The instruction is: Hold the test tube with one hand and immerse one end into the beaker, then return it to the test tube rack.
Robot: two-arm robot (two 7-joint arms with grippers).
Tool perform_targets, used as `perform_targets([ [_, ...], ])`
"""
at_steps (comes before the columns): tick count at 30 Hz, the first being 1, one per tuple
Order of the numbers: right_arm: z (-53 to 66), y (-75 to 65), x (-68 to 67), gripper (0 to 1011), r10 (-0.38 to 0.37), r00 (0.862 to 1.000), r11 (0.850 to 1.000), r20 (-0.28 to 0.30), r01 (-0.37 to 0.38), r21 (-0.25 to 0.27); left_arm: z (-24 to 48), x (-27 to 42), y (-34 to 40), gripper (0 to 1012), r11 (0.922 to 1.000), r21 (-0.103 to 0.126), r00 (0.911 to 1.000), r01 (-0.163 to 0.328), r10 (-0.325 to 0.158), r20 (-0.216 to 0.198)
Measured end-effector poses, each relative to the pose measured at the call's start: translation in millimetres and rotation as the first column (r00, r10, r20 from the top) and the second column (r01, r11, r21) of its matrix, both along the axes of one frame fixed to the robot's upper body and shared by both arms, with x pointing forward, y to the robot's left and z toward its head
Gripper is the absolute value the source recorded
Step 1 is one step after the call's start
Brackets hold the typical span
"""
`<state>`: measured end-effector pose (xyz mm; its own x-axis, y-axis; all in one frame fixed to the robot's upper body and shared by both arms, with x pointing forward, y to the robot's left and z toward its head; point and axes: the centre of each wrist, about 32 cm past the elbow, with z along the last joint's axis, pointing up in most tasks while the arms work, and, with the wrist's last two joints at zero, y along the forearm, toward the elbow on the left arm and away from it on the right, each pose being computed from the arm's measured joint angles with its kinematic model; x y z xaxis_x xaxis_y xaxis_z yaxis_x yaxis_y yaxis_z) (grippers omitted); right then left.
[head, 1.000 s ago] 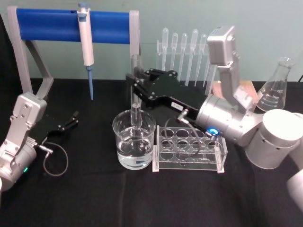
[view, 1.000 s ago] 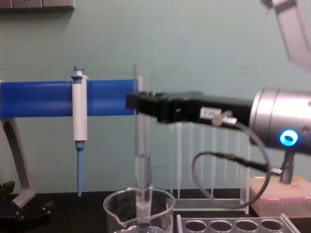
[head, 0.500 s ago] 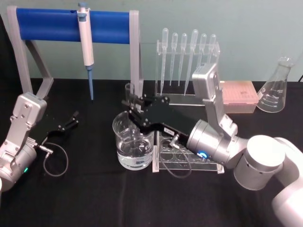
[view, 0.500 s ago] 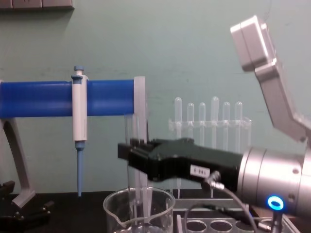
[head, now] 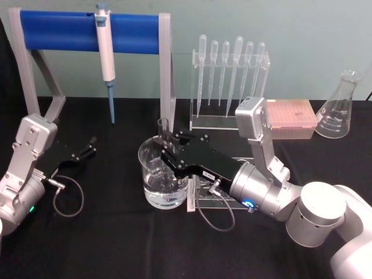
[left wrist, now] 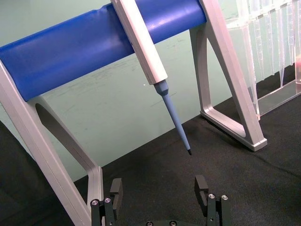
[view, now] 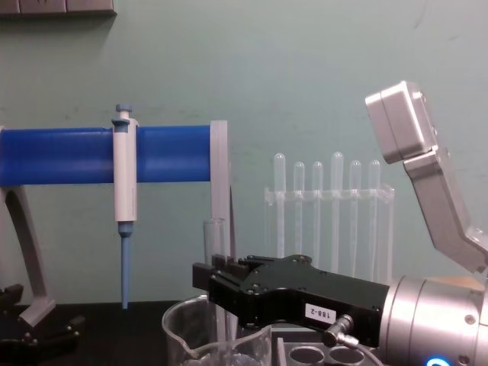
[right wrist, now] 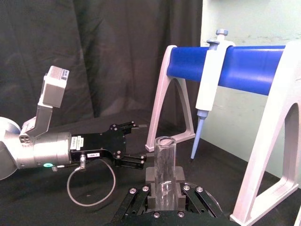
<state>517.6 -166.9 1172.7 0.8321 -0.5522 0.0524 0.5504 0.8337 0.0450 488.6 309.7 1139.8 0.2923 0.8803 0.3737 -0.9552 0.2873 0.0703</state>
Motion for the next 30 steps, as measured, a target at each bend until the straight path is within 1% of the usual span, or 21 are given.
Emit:
perform_targets([
  [7, -0.7, -0.3, 2.1, 226, -0.006, 1.000, 1.000, 0.011, 0.006, -0.003, 0.0, 0.0, 0.0, 1000, 1.0000, 0.000, 1.0000, 0.000, 0.000, 0.000],
  [30, 0.1, -0.1, 1.9, 226, -0.004, 1.000, 1.000, 0.010, 0.004, -0.002, 0.0, 0.0, 0.0, 1000, 1.0000, 0.000, 1.0000, 0.000, 0.000, 0.000],
])
